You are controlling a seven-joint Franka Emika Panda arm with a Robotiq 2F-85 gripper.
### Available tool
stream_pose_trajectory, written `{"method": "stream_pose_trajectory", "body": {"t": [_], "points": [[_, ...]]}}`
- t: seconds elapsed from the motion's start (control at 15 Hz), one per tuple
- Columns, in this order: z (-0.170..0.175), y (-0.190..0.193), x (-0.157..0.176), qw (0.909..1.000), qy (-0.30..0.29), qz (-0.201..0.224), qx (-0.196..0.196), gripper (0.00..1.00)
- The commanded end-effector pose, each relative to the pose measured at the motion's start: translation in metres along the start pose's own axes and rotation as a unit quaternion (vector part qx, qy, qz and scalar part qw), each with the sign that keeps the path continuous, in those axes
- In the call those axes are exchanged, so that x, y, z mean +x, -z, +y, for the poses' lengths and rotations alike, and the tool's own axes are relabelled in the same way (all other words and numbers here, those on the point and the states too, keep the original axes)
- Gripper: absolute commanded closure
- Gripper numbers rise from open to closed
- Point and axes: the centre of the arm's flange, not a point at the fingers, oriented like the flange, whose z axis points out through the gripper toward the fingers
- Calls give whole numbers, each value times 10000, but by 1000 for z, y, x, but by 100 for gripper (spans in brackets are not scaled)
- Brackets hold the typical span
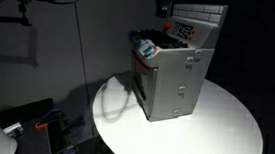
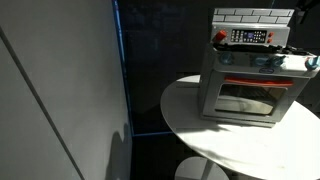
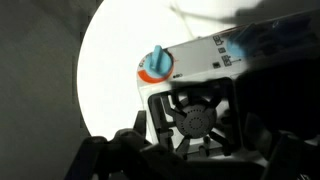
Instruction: Press the top orange button to the right of the microwave control panel of the stove
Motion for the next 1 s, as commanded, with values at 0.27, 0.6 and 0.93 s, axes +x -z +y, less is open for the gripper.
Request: {"method": "stream_pose_trajectory", "body": {"t": [0.27, 0.6, 0.93], "points": [[28, 65, -29, 9983, 542, -204, -74, 0], [41, 94, -44, 9951, 985, -10, 117, 0], [39, 92, -46, 9953, 959, 61, 118, 0]]}}
